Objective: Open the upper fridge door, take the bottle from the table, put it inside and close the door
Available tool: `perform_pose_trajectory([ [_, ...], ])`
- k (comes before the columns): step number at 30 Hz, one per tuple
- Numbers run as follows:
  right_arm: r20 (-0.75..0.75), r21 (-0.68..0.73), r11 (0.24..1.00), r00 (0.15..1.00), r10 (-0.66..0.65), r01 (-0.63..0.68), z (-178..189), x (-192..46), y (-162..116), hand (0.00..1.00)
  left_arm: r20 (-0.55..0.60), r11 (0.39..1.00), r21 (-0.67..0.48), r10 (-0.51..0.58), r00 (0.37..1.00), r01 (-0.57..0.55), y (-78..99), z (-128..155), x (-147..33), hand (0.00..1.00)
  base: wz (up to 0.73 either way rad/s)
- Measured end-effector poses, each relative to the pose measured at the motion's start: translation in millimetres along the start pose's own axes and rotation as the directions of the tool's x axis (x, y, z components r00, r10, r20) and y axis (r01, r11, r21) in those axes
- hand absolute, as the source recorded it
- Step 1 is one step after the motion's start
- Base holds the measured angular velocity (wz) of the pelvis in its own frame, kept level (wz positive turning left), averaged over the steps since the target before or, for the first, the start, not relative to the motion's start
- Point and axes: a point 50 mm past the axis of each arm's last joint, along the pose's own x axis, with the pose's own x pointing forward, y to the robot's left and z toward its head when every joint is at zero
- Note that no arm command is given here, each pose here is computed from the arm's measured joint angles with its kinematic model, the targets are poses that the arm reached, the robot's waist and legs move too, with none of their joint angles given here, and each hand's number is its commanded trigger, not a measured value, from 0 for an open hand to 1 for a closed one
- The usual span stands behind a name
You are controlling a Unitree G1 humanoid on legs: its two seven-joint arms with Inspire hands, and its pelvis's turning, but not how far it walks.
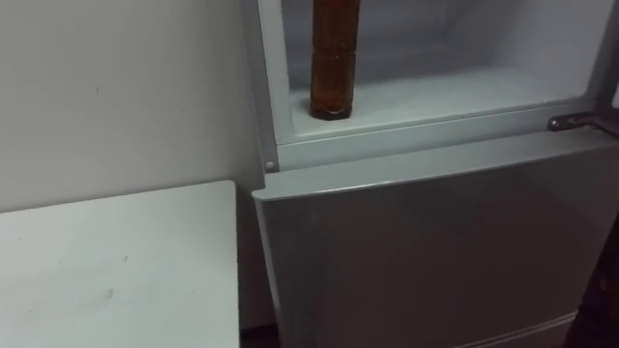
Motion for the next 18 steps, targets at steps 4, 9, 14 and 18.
perform_pose_trajectory([
  [4,0.021,-0.011,0.986,0.986,-0.168,0.168,4,9,-25,0.0,0.001,1.0,-0.012,0.007,1.0,-0.007,1.9,0,0.0,0.0,0.0],
  [9,0.066,0.037,0.941,0.939,-0.339,0.337,20,18,-49,0.0,0.011,0.999,-0.025,0.028,1.0,-0.028,9.8,2,1.1,0.0,-0.01],
  [14,0.109,0.097,0.882,0.876,-0.47,0.462,37,21,-71,0.0,0.001,0.996,-0.068,0.049,0.999,-0.049,17.1,-1,1.7,0.0,-0.02],
  [18,0.154,0.142,0.824,0.81,-0.566,0.549,59,30,-84,0.0,-0.023,0.993,-0.098,0.064,0.998,-0.066,24.2,-8,1.0,0.0,0.0],
])
